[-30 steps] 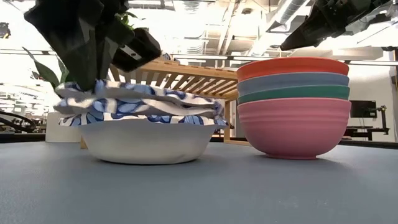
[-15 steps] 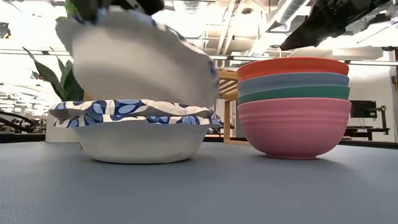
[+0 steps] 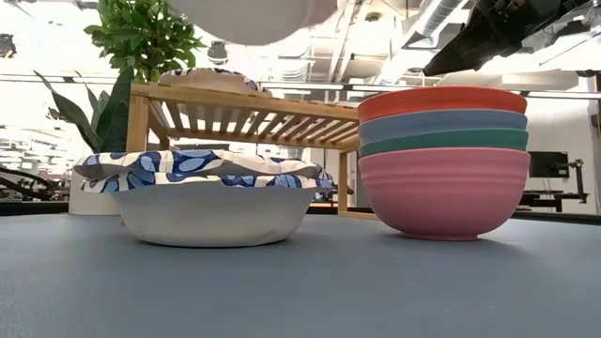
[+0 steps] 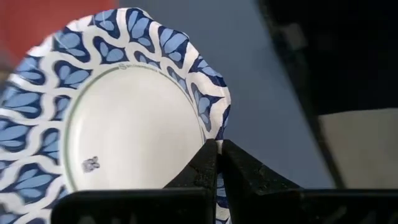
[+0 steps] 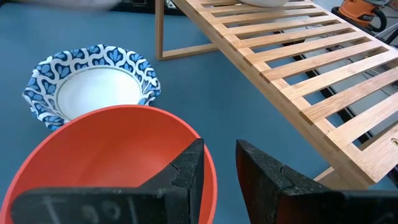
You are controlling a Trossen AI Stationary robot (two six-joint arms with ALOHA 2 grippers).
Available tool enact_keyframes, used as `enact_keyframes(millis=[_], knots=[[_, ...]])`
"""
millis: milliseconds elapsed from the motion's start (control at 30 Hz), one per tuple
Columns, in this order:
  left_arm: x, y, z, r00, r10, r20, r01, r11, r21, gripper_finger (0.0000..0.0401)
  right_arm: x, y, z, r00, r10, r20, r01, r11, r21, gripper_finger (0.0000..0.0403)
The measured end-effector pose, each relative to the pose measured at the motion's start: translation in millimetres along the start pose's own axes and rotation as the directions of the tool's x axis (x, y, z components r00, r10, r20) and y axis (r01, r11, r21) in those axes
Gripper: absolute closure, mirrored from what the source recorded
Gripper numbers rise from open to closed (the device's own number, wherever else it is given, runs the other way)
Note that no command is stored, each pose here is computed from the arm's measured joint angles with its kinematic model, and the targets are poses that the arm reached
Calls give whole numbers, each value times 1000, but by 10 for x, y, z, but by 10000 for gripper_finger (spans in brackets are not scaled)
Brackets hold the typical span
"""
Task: Place and stack bowls onto a shelf
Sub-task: Stack the blue patterned bowl on top of the blue patterned bowl on the shelf
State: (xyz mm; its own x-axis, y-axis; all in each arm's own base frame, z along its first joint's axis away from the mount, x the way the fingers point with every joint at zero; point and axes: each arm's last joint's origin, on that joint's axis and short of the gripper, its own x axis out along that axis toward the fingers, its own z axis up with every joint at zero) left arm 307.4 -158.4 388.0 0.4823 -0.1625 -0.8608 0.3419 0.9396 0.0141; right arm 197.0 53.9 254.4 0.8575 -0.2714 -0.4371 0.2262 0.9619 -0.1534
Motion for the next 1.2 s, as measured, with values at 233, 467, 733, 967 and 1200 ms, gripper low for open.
enact_keyframes(millis=[233, 467, 733, 967, 1200], knots=[[-402, 79, 39, 987, 154, 46, -156, 987, 42, 401, 0, 0, 0, 1000, 0, 0, 0, 1000, -1, 284], [-738, 299, 11, 880, 472, 60, -476, 874, 103, 401, 0, 0, 0, 1000, 0, 0, 0, 1000, -1, 284], [-946, 871, -144, 823, 567, -42, -566, 824, 28, 401, 0, 0, -1, 1000, 0, -1, 0, 1000, 2, 284], [-1138, 1251, -542, 807, 575, -136, -586, 807, -68, 401, 0, 0, -2, 1000, 0, -2, 0, 1000, 6, 284], [-1292, 1244, -986, 781, 624, 24, -614, 774, -156, 401, 0, 0, -2, 1000, 0, -2, 0, 1000, 0, 284]])
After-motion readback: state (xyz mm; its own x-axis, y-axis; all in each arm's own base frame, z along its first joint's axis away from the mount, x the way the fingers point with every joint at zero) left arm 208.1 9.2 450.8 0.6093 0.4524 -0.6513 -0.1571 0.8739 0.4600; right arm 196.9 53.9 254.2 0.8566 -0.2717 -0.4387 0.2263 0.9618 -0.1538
